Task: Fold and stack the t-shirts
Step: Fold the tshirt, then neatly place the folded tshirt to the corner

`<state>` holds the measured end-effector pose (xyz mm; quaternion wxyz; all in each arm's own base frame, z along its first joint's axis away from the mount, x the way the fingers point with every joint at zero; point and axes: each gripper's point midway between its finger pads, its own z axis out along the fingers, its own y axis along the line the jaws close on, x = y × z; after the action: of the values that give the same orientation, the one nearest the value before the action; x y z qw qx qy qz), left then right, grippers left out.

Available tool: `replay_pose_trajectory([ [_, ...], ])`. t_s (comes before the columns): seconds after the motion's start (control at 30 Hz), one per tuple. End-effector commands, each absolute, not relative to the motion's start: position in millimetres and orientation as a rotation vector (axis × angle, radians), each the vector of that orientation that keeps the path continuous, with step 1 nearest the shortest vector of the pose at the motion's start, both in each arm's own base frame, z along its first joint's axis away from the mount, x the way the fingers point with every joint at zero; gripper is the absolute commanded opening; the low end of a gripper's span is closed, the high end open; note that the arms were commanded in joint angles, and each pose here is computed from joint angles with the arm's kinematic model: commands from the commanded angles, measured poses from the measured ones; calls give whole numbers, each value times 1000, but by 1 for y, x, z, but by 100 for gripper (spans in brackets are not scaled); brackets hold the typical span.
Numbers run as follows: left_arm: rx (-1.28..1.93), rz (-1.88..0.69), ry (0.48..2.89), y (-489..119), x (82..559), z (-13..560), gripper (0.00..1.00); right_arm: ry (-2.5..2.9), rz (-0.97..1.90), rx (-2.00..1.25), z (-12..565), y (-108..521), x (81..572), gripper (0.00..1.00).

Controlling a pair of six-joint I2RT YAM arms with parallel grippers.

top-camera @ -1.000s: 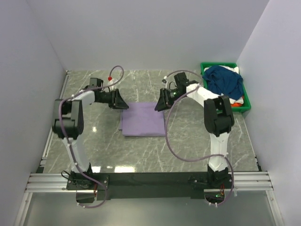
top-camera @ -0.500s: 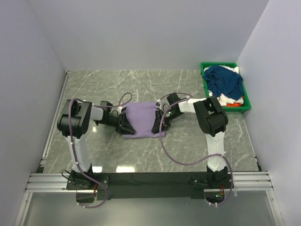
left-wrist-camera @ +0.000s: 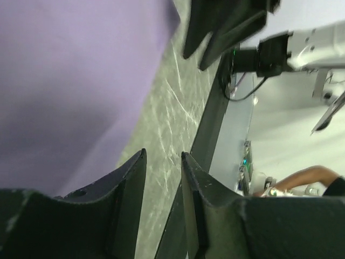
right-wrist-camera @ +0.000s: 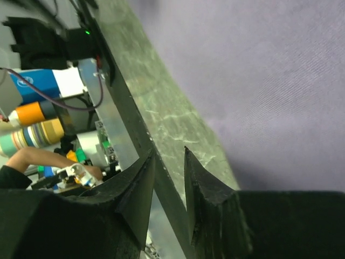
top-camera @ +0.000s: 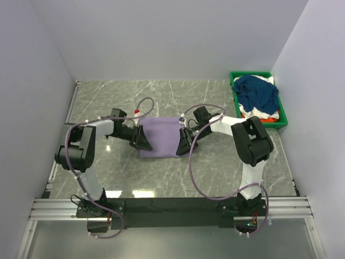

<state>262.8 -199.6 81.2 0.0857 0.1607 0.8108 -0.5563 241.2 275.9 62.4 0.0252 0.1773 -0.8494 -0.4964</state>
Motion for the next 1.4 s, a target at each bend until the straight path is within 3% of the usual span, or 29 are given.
replay_pose_trajectory([
  [0.0,523,-1677,2448,-207,234,63,37,-2624,-1468,585,41,270,232,35],
  [0.27,166,-1520,2685,-180,256,5,35,-2651,-1371,485,10,252,247,34],
  [0.4,282,-1393,2603,-158,287,32,34,-2673,-1452,662,64,251,248,34],
  [0.53,428,-1130,2508,-147,312,82,34,-2808,-1414,868,111,235,260,41],
  [0.6,398,-838,2454,-137,341,112,38,-2910,-1334,883,121,217,271,43],
  [0.73,417,-692,2335,-194,348,160,44,-3096,-1199,733,125,173,295,50],
  [0.77,411,-666,2328,-202,349,162,58,-3138,-1182,672,126,159,302,51],
  [0.8,403,-621,2326,-208,351,164,60,-3182,-1136,646,130,149,304,51],
  [0.93,357,-527,2387,-250,338,139,61,-3289,-1022,591,138,121,310,57],
  [1.07,310,-465,2495,-276,326,105,57,-3327,-993,558,140,113,305,57],
  [1.37,264,-181,2727,-245,330,7,55,-3370,-895,531,132,103,295,58],
])
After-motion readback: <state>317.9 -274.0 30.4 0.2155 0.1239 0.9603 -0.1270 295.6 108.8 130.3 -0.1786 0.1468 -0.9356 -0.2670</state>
